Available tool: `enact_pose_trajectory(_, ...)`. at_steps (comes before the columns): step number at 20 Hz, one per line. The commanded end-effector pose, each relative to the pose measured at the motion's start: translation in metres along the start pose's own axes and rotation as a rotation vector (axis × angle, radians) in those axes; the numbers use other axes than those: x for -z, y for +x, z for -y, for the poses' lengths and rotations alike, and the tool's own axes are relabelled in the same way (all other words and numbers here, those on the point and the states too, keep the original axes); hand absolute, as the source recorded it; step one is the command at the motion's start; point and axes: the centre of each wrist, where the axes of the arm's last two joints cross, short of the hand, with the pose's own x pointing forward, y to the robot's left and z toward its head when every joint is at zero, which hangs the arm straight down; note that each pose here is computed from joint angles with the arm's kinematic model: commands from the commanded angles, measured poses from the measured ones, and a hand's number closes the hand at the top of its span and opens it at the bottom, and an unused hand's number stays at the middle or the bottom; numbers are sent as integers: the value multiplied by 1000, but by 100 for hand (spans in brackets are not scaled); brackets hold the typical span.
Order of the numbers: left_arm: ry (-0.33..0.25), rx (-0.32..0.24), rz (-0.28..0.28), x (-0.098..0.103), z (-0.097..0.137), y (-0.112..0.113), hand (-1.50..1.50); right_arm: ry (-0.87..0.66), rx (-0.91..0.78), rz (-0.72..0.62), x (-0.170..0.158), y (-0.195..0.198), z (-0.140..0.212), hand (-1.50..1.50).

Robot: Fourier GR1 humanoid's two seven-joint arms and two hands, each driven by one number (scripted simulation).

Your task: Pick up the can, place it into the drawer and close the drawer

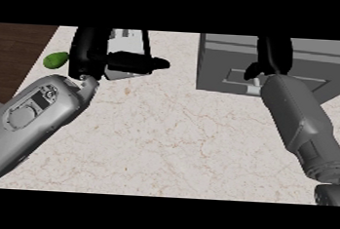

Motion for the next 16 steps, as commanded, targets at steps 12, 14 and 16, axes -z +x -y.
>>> enact_pose_trajectory(12,-10,-2,-18,-14,-15,-18,-150,-95,481,-25,25,56,14,-150)
enact_pose_trajectory(14,20,4,7,-14,-10,-12,-150,-89,541,-33,24,53,12,-150)
enact_pose_trajectory(16,22,8,-9,-20,-18,-29,-150,-92,627,-16,40,61,29,-150)
